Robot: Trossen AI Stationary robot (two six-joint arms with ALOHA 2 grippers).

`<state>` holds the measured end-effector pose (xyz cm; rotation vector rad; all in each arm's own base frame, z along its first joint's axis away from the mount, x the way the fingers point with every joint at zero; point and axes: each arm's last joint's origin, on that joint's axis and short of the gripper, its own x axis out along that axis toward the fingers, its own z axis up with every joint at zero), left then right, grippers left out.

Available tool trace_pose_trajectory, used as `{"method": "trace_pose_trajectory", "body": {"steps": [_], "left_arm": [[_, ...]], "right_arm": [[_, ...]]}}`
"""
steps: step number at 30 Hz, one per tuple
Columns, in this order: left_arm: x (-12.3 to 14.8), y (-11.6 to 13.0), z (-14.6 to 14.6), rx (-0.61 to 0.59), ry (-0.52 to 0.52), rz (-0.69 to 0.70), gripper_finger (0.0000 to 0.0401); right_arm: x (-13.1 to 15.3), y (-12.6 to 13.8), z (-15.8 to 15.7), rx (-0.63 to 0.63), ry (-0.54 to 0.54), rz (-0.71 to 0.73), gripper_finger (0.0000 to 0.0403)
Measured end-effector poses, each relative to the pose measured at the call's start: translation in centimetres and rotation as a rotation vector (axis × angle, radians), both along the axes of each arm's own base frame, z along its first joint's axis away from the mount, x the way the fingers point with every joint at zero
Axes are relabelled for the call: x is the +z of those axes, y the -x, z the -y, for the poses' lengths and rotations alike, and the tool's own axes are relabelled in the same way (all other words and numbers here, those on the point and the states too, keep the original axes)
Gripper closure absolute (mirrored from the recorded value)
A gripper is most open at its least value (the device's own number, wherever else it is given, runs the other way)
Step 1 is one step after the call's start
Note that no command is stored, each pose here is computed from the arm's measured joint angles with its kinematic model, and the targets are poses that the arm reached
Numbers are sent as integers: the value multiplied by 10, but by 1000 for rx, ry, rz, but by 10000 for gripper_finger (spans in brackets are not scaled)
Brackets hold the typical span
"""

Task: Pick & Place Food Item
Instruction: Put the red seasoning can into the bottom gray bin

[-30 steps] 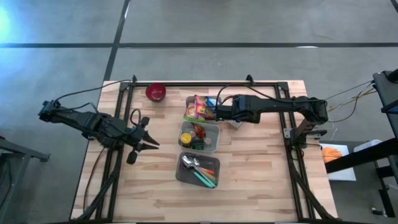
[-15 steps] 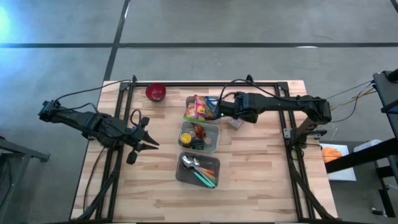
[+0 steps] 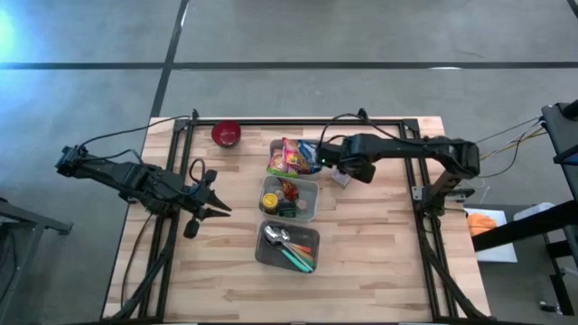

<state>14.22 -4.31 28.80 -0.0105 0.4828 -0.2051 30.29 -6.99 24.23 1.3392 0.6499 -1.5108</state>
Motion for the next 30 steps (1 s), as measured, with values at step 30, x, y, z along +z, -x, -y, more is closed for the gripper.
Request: {"method": "trace_pose_trajectory", "body": {"steps": [30], "left_arm": [[0, 0, 0, 1, 0, 0, 334]], "right_arm": [[-66, 25, 21, -171, -106, 29, 60]]}}
